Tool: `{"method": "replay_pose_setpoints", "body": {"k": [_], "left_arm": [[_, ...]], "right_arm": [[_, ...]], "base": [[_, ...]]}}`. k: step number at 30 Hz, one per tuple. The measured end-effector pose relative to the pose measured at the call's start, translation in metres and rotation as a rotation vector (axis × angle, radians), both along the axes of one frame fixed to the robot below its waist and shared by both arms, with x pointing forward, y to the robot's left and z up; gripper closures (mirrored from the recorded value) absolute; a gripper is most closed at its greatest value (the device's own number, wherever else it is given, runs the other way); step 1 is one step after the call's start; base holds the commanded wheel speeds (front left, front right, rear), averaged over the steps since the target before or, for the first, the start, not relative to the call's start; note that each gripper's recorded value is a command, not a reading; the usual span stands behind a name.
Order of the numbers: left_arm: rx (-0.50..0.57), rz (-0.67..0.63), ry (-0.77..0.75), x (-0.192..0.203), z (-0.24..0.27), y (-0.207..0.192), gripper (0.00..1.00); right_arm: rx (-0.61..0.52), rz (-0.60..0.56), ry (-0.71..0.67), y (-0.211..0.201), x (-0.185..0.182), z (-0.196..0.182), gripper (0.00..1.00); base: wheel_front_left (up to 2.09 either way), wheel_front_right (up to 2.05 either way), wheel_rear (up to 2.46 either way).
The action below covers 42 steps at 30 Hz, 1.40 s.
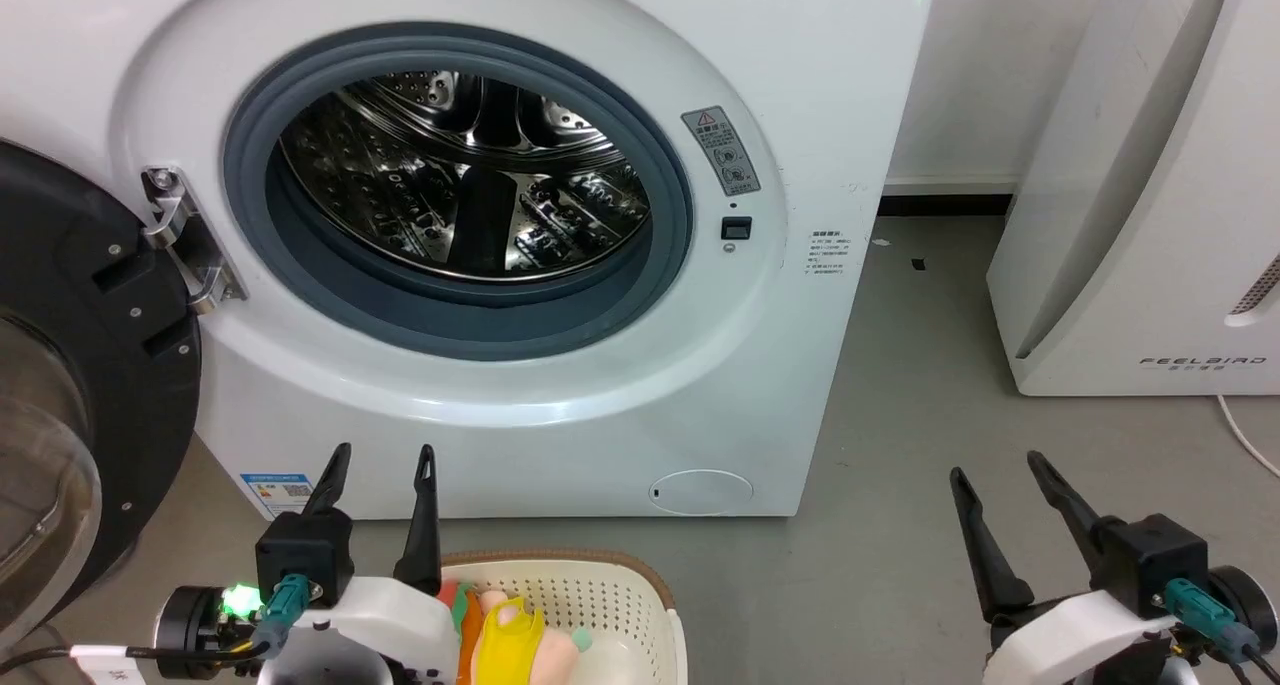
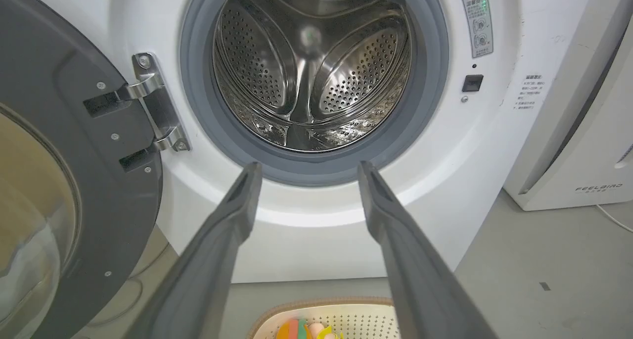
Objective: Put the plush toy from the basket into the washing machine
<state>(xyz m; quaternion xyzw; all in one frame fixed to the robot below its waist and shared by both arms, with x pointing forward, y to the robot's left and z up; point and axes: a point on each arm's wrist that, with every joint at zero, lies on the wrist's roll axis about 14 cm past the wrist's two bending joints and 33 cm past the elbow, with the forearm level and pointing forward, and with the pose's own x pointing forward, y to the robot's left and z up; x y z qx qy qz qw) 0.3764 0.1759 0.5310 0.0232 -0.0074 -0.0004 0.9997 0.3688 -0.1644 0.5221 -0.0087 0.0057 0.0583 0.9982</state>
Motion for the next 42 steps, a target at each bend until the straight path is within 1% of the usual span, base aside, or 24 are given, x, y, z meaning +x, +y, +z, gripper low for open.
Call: {"method": "replay_pose_setpoints", "body": {"k": [5,14,22,31,42], "left_arm": [[-0.007,0.000,-0.006,0.001,-0.001,-0.001,0.00],[-0.003,-0.012,0.020,0.010,-0.013,-0.005,0.00],[0.026,-0.044,0.068,0.023,-0.032,-0.012,0.00],[0.059,-0.086,0.158,0.036,-0.065,-0.020,0.00],[0.101,-0.135,0.321,0.048,-0.125,-0.026,0.00]], "right_arm": [[0.020,-0.010,-0.021,-0.003,0.001,0.004,0.00],[0.054,-0.025,-0.019,-0.008,0.004,0.000,0.00],[0.071,-0.038,-0.019,-0.012,0.009,-0.004,0.00],[0.092,-0.055,-0.035,-0.018,0.020,-0.003,0.00],[0.111,-0.080,-0.031,-0.026,0.033,-0.011,0.00]], "base": [[0.00,0.00,0.00],[0.00,0.00,0.00],[0.00,0.00,0.00],[0.00,0.00,0.00],[0.00,0.00,0.00]]}}
